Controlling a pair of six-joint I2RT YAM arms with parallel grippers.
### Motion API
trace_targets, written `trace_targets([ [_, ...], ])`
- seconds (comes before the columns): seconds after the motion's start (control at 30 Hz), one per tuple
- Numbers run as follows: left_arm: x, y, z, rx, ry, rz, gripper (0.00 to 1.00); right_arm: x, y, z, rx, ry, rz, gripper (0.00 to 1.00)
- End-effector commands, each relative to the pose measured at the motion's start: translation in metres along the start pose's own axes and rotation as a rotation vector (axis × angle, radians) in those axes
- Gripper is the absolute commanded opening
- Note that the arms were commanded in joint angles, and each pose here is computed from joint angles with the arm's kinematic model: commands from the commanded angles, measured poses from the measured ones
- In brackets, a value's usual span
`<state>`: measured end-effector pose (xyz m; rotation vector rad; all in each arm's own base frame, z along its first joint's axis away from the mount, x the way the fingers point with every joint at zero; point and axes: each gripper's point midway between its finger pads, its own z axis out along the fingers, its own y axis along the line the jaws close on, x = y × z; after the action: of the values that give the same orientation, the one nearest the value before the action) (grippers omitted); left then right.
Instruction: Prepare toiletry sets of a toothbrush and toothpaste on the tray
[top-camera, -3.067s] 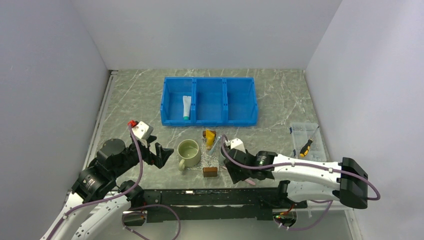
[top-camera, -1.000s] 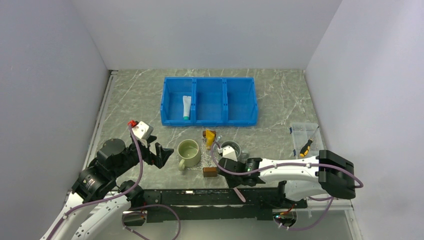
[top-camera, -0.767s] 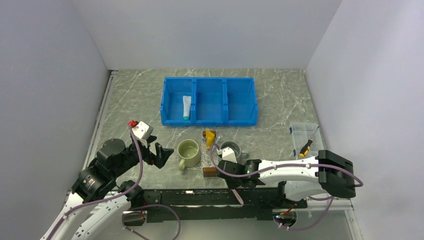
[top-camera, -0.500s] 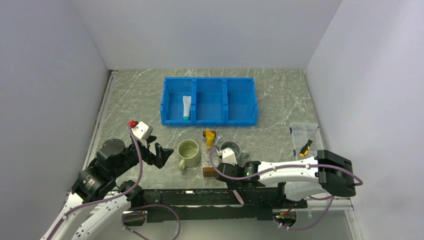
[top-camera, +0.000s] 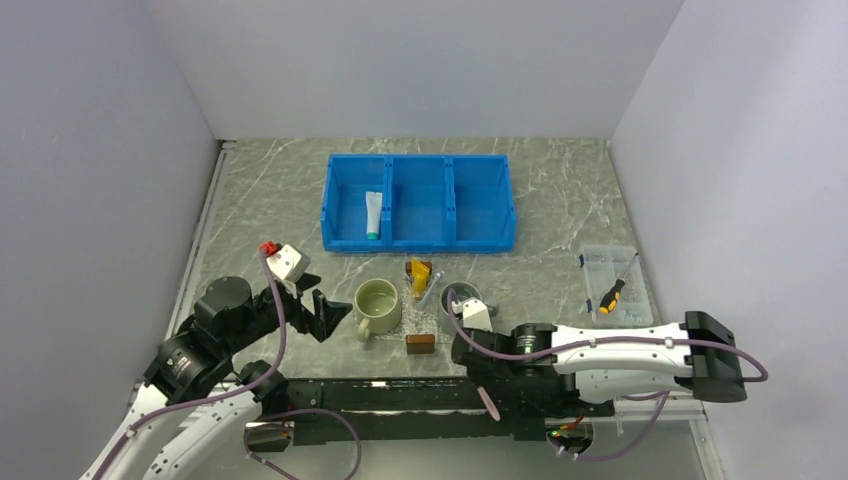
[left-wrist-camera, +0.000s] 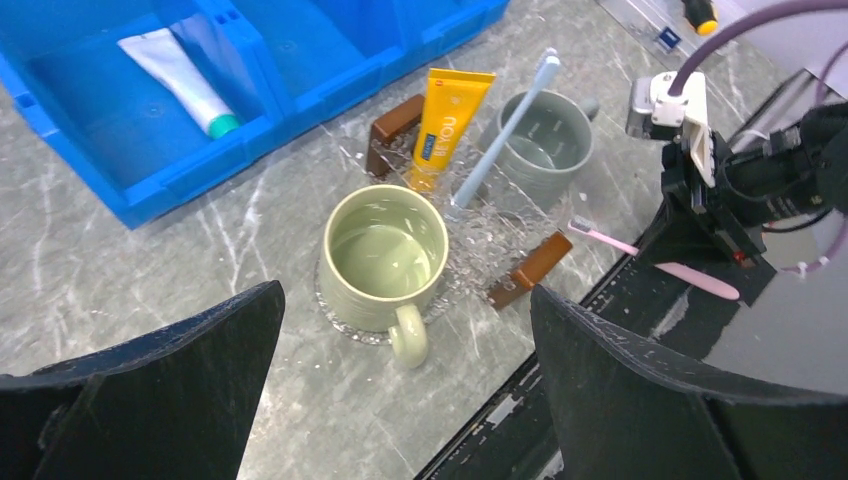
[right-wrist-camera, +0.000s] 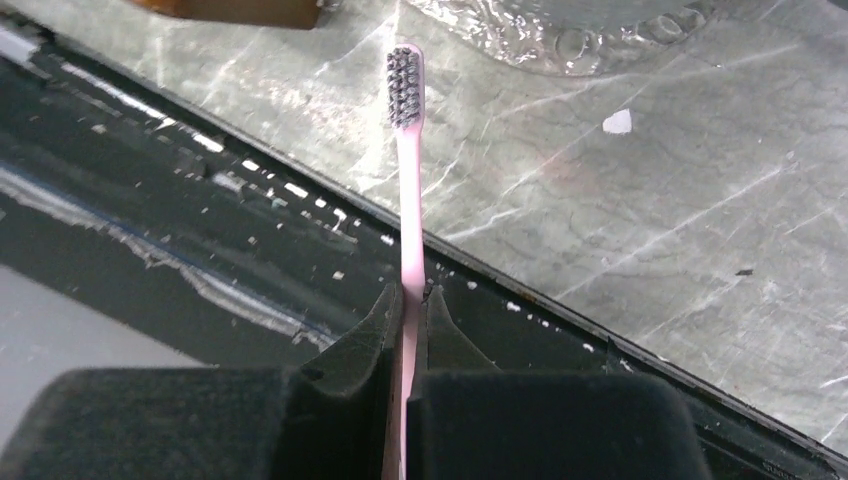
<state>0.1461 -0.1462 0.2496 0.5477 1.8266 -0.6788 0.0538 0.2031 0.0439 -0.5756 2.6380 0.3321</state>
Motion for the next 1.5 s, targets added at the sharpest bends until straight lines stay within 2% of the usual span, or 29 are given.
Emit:
trace_targets([
  [0.0, -0.015, -0.027, 0.001, 0.145, -0.021, -0.008, 0.99, -0.006, 0.018, -0.028, -0.131, -0.011, -0.011, 0.00],
  [0.3, -0.021, -0.072, -0.006, 0.408, 0.024, -0.002, 0.99, -0.038, 0.067, -0.102, -0.488, -0.123, -0.114, 0.00],
  [0.6, -0.027, -0.118, -0.035, 0.712, 0.055, 0.011, 0.99, -0.068, 0.127, -0.165, -0.791, -0.220, -0.306, 0.00],
  [0.8, -0.026, -0.133, -0.050, 0.834, 0.085, -0.005, 0.99, -0.086, 0.158, -0.183, -0.874, -0.255, -0.410, 0.00],
  [1.07, -0.024, -0.145, -0.068, 0.946, 0.109, -0.005, 0.92, -0.103, 0.183, -0.201, -0.951, -0.301, -0.479, 0.00],
  [1.47, -0.024, -0.147, -0.069, 0.975, 0.124, -0.002, 0.67, -0.128, 0.191, -0.198, -0.937, -0.317, -0.482, 0.00],
])
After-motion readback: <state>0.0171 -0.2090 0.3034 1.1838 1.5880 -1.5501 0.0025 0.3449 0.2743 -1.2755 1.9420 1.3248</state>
